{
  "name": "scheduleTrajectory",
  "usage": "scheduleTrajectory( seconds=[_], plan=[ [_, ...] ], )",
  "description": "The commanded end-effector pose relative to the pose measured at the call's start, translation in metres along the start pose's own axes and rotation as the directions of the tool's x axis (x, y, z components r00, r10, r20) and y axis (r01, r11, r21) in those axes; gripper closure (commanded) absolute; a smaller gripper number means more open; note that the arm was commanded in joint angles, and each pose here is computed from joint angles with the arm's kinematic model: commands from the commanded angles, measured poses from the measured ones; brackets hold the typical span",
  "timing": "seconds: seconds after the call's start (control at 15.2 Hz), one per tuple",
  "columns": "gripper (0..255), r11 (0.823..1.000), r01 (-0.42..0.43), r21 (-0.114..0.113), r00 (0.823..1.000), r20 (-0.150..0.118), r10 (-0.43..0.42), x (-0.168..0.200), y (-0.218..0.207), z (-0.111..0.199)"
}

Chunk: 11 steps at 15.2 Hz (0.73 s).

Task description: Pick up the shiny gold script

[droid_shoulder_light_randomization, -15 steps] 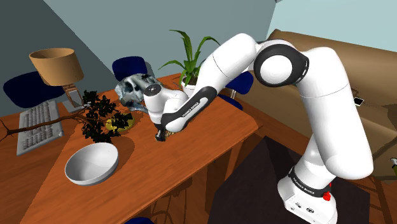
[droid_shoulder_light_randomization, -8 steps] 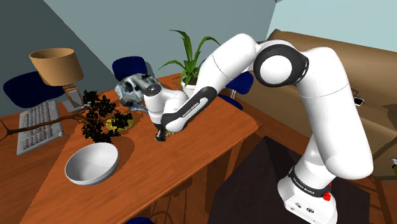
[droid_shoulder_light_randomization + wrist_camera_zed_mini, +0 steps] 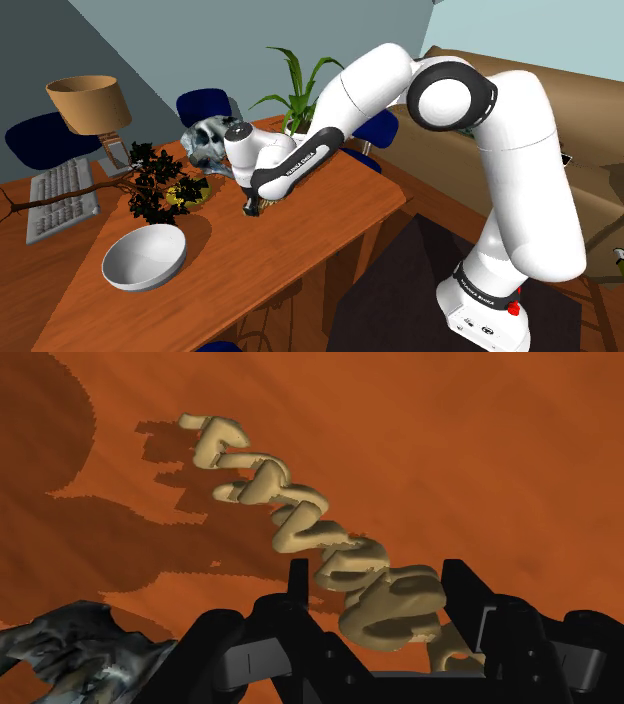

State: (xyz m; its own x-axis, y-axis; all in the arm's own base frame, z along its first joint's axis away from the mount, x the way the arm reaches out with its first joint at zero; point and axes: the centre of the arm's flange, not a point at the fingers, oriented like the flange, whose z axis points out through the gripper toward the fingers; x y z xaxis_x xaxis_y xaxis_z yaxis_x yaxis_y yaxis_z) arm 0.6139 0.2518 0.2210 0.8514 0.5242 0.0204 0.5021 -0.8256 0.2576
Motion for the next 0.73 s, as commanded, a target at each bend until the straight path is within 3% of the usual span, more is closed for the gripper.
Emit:
scheduleTrajectory(
  seconds=[0.0,0.66],
  plan=[
    [255,1.000,0.000,0.000,1.000,0.000,0.000,-0.001,0.002,-0.010],
    [255,1.000,0.000,0.000,1.000,0.000,0.000,0.000,0.013,-0.051]
  ],
)
